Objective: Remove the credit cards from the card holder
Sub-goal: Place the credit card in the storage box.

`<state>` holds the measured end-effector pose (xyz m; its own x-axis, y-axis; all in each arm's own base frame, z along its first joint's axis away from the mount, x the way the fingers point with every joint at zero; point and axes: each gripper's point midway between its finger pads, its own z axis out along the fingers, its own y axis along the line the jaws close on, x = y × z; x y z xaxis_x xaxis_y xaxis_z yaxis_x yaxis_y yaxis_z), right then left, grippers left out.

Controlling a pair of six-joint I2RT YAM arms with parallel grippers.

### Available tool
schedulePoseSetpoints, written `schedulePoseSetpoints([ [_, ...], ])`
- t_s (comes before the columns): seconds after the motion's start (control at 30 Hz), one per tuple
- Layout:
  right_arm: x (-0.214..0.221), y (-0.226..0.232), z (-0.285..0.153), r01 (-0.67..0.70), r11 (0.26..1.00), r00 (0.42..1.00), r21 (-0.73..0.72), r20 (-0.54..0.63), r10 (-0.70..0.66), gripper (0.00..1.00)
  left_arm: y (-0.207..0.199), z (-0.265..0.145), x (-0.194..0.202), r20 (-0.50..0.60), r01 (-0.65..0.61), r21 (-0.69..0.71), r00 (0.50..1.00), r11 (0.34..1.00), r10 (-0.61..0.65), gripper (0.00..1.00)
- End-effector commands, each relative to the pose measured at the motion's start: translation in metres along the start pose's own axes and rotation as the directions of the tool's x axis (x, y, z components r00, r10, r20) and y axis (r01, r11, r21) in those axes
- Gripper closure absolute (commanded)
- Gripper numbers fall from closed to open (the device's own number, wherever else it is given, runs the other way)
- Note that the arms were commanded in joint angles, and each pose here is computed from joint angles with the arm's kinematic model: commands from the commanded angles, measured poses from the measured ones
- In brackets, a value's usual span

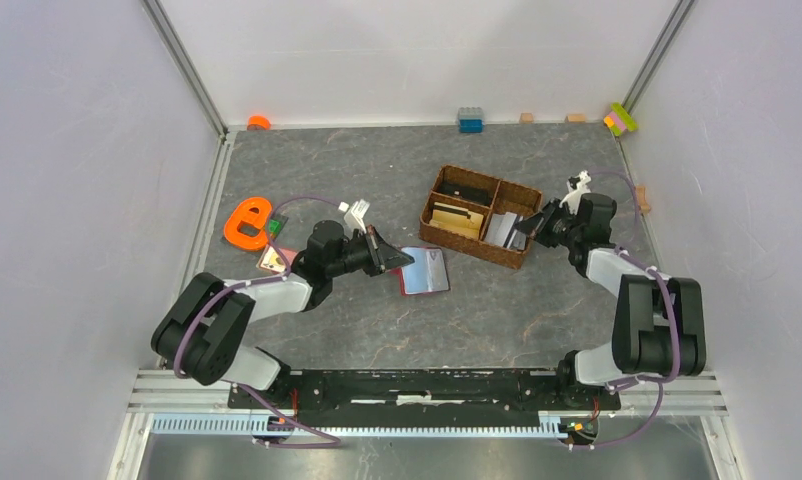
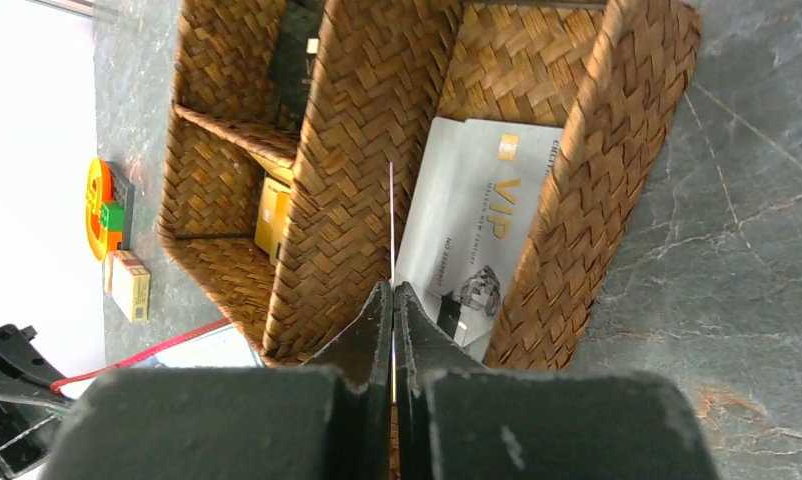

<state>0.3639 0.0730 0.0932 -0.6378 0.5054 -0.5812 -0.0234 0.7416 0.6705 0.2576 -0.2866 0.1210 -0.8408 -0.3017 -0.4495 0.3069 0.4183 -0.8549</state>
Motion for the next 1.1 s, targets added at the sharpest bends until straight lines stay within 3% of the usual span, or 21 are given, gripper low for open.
schedulePoseSetpoints([
  [0.0,-0.012,0.002,0.007,0.009,1.0,1.0,-0.015,0.015,-0.009,1.0,-0.018,-0.001,-0.023,0.065,-0.104,0.019,0.993,0.994,0.103,0.98],
  [0.27,-0.014,0.01,0.016,-0.003,0.999,1.0,-0.049,0.01,0.003,0.98,-0.014,-0.003,-0.024,0.069,-0.113,-0.013,0.991,0.994,0.114,0.98],
  [0.43,-0.015,0.013,0.012,0.015,0.999,1.0,-0.039,0.02,-0.014,0.73,-0.009,-0.005,-0.025,0.067,-0.12,-0.055,0.99,0.991,0.124,0.98],
  [0.67,-0.035,0.049,-0.022,0.151,0.988,0.979,-0.017,0.141,-0.147,0.58,-0.008,-0.006,-0.026,0.066,-0.122,-0.069,0.99,0.99,0.126,0.98],
  [0.87,-0.014,0.112,-0.047,0.321,0.938,0.934,-0.128,0.205,-0.292,0.48,-0.017,-0.004,-0.024,0.067,-0.1,-0.01,0.993,0.995,0.1,0.98],
  [1.07,0.007,0.125,-0.067,0.438,0.887,0.876,-0.149,0.293,-0.383,0.26,-0.022,-0.005,-0.023,0.07,-0.089,0.021,0.994,0.996,0.087,0.98],
])
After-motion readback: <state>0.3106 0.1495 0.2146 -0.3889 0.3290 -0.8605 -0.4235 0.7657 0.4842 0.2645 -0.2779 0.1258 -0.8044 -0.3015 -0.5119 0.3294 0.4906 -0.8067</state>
